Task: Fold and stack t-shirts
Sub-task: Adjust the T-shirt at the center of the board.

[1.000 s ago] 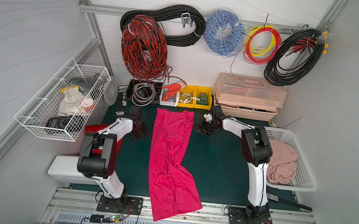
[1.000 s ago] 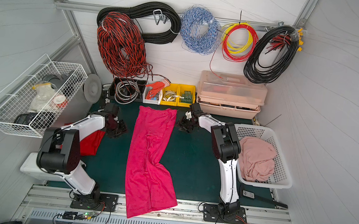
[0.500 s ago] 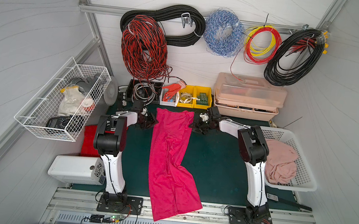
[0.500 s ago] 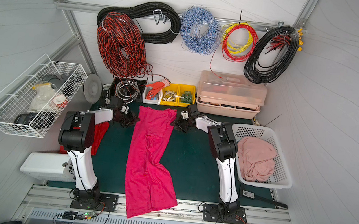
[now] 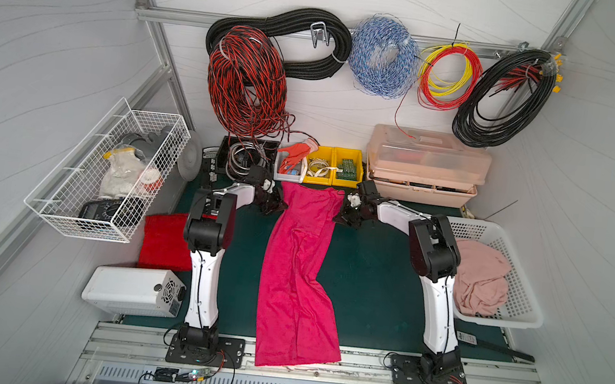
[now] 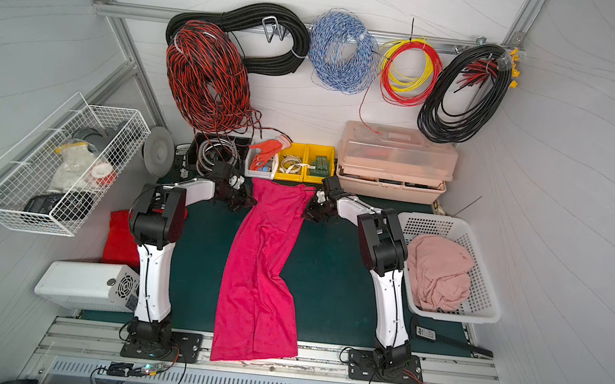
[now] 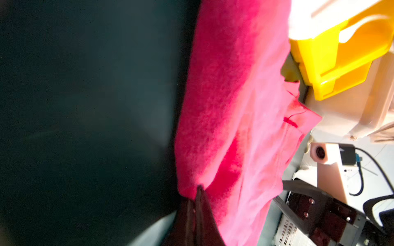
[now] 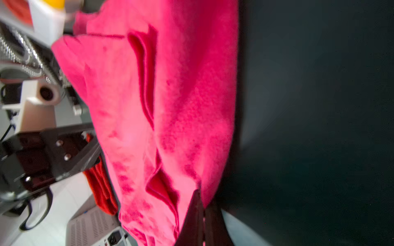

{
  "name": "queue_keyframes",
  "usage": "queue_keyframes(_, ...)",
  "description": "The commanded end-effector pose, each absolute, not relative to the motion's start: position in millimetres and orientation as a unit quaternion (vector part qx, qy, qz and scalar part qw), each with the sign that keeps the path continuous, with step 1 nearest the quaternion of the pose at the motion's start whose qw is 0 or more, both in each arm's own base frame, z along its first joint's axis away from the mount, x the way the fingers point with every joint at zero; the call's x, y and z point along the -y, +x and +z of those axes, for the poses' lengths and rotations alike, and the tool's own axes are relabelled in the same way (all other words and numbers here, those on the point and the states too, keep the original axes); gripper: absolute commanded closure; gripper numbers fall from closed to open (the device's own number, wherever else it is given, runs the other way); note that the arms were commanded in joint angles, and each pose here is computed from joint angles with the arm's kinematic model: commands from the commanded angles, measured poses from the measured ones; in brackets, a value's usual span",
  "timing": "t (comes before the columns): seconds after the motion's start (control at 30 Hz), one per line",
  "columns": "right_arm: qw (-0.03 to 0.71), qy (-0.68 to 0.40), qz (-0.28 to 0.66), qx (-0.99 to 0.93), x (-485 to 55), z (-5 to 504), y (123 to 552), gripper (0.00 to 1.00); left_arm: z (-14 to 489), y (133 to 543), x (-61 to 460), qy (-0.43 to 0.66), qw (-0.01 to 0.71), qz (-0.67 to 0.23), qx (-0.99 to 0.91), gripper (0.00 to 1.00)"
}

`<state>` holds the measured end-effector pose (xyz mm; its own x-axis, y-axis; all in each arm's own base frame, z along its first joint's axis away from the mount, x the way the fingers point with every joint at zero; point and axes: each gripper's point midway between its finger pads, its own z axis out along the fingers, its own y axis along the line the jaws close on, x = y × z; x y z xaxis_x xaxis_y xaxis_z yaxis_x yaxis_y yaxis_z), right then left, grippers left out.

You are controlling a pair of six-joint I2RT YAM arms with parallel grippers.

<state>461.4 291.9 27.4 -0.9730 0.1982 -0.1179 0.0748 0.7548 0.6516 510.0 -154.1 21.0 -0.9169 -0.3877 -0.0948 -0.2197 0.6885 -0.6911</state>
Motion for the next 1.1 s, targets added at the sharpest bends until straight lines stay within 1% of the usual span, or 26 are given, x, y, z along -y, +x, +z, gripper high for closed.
queue_keyframes(0.0, 0.088, 0.104, 0.269, -0.953, -241, 10, 475, 0.96, -3, 507, 160, -0.193, 0.077, -0.326, -0.922, 1.0)
queue_keyframes(0.17, 0.096, 0.115, 0.268, -0.952, -223, 6, 498, 0.95, -14, 515, 155, -0.206, 0.07, -0.31, -0.925, 1.0)
queue_keyframes(0.27, 0.091, 0.108, 0.269, -0.953, -223, 2, 510, 0.93, -19, 519, 154, -0.208, 0.067, -0.313, -0.924, 1.0)
queue_keyframes(0.3, 0.088, 0.105, 0.27, -0.953, -224, 2, 513, 0.92, -20, 521, 154, -0.208, 0.067, -0.315, -0.923, 1.0)
queue_keyframes(0.33, 0.085, 0.103, 0.27, -0.953, -225, 1, 514, 0.88, -21, 523, 154, -0.209, 0.069, -0.317, -0.922, 1.0)
queue_keyframes(0.4, 0.086, 0.099, 0.273, -0.953, -226, 3, 516, 0.7, -21, 526, 150, -0.212, 0.073, -0.316, -0.922, 1.0)
queue_keyframes(0.43, 0.087, 0.097, 0.275, -0.953, -227, 3, 517, 0.66, -21, 528, 148, -0.215, 0.076, -0.318, -0.92, 1.0)
queue_keyframes(0.6, 0.089, 0.092, 0.279, -0.952, -227, 7, 517, 0.57, -21, 538, 139, -0.228, 0.085, -0.328, -0.913, 1.0)
queue_keyframes(0.67, 0.086, 0.092, 0.27, -0.955, -224, 8, 511, 0.5, -20, 539, 134, -0.232, 0.088, -0.326, -0.912, 1.0)
queue_keyframes(0.77, 0.089, 0.09, 0.263, -0.956, -217, 14, 498, 0.46, -16, 534, 128, -0.233, 0.089, -0.324, -0.913, 1.0)
queue_keyframes(0.83, 0.094, 0.087, 0.262, -0.957, -214, 23, 489, 0.4, -9, 529, 123, -0.232, 0.093, -0.324, -0.912, 0.67)
queue_keyframes(0.87, 0.096, 0.085, 0.263, -0.956, -212, 26, 483, 0.37, -6, 526, 120, -0.23, 0.098, -0.325, -0.912, 0.48)
queue_keyframes(0.93, 0.103, 0.083, 0.263, -0.956, -209, 35, 473, 0.34, 6, 520, 116, -0.224, 0.113, -0.323, -0.912, 0.22)
queue_keyframes(0.97, 0.106, 0.079, 0.261, -0.956, -208, 41, 464, 0.25, 15, 515, 113, -0.22, 0.119, -0.324, -0.912, 0.04)
queue_keyframes(1.0, 0.106, 0.076, 0.257, -0.958, -207, 44, 457, 0.09, 22, 510, 110, -0.218, 0.123, -0.321, -0.913, 0.01)
queue_keyframes(1.03, 0.105, 0.074, 0.252, -0.959, -205, 49, 449, 0.02, 28, 502, 106, -0.215, 0.122, -0.317, -0.916, 0.0)
queue_keyframes(1.07, 0.099, 0.074, 0.247, -0.961, -204, 51, 439, 0.01, 36, 493, 105, -0.207, 0.124, -0.312, -0.919, 0.0)
